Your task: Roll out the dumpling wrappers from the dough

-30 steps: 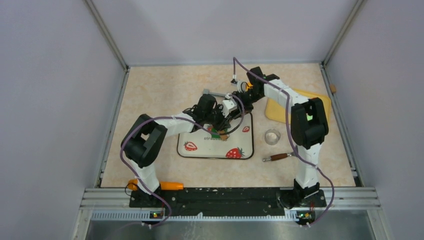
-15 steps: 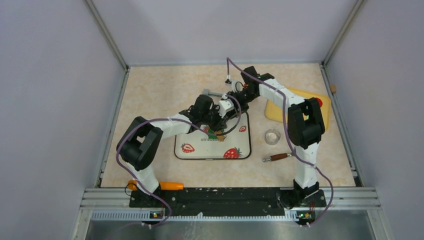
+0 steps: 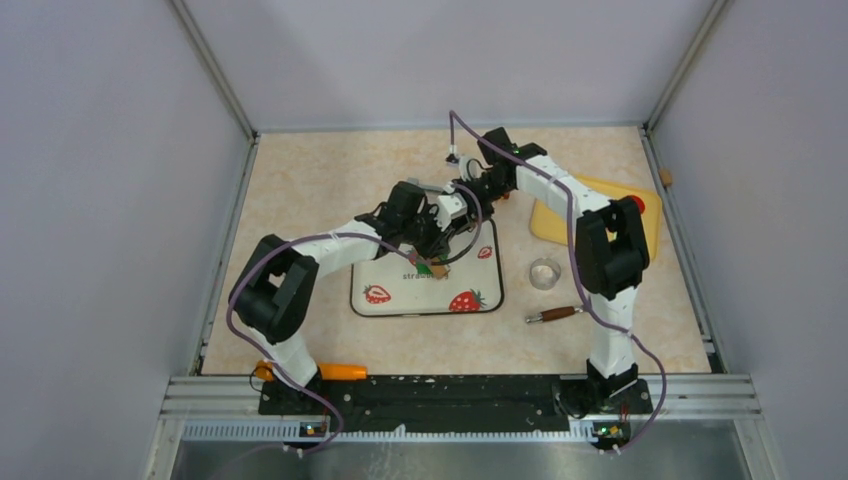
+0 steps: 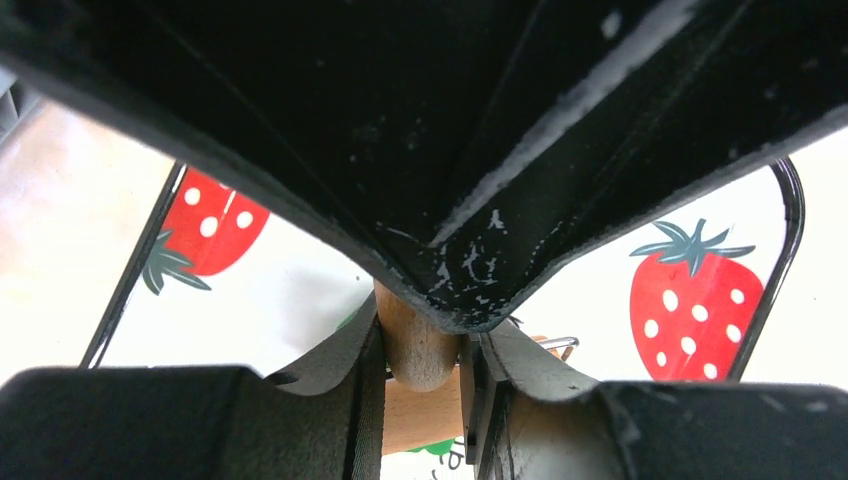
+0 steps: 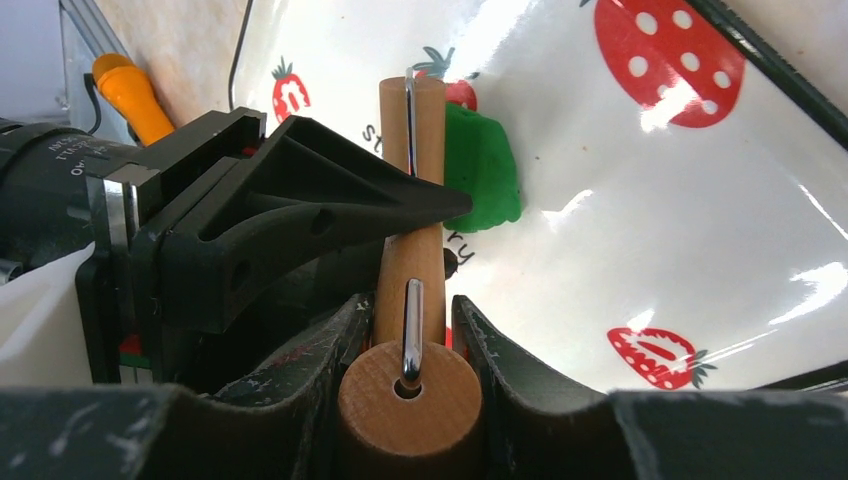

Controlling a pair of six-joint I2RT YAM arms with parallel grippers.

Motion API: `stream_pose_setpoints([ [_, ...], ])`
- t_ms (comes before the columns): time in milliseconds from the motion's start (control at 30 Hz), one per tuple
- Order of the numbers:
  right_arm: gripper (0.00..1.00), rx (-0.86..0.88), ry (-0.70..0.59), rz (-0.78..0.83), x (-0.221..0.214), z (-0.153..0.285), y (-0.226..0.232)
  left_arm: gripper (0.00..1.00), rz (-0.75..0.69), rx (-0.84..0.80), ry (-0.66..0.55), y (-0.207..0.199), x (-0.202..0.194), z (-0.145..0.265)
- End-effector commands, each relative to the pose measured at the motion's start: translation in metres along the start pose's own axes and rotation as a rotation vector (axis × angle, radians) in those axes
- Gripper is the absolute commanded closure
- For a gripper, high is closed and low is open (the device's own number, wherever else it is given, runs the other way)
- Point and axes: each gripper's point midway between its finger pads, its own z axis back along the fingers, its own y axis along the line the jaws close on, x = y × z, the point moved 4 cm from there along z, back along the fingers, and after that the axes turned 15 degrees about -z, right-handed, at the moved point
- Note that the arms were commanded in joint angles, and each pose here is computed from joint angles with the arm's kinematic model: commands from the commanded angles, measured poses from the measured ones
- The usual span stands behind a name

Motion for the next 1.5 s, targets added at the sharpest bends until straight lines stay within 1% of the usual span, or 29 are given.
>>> stream_pose_setpoints([
  [0,1.00,0.059,-0.023,0.076,0.003,-0.004,0.022,1.00,-0.038,0.018,-0.123,-0.003,0.031,0.015],
  [200,1.00,-0.058,0.005,0.049,0.001,-0.027,-0.009,1.00,0.014,0.015,-0.058,-0.005,-0.004,0.002],
  [233,1.00,-0.071,0.014,0.074,0.000,-0.030,-0.015,1.00,0.014,0.012,-0.047,-0.006,-0.010,0.000],
  [400,1.00,-0.110,0.040,0.075,-0.005,-0.043,-0.032,1.00,0.014,0.009,-0.013,-0.010,-0.024,-0.002],
  [567,1.00,-0.100,0.061,0.072,-0.012,-0.055,-0.033,1.00,0.036,0.008,0.015,-0.012,-0.031,0.004],
  [667,1.00,-0.055,0.067,0.073,-0.012,-0.061,-0.023,1.00,0.037,0.013,0.014,-0.011,-0.031,0.010],
  [700,1.00,-0.032,0.066,0.076,-0.010,-0.062,-0.017,1.00,0.045,0.004,0.032,-0.013,-0.033,0.014],
  [767,1.00,0.011,0.055,0.098,-0.002,-0.060,-0.001,1.00,0.047,0.006,0.022,-0.010,-0.025,0.024],
  [833,1.00,0.074,0.029,0.114,0.009,-0.051,0.021,1.00,0.032,0.009,-0.015,-0.008,-0.007,0.037],
  [967,1.00,0.179,-0.032,0.172,0.026,-0.021,0.064,1.00,-0.011,0.012,-0.128,-0.006,0.038,0.067],
  [1067,1.00,0.195,-0.061,0.195,0.026,-0.002,0.078,1.00,-0.027,-0.003,-0.214,-0.006,0.066,0.078],
  [1133,1.00,0.176,-0.067,0.188,0.022,0.005,0.073,1.00,-0.008,-0.010,-0.241,-0.004,0.075,0.075],
  [1200,1.00,0.142,-0.068,0.177,0.020,0.006,0.061,1.00,0.007,-0.013,-0.239,0.001,0.075,0.065],
  [1300,1.00,0.087,-0.071,0.179,0.021,0.002,0.040,1.00,0.032,-0.005,-0.223,0.009,0.067,0.044],
  [1467,1.00,0.035,-0.049,0.187,0.021,-0.009,0.019,1.00,0.054,-0.004,-0.175,0.016,0.048,0.019],
])
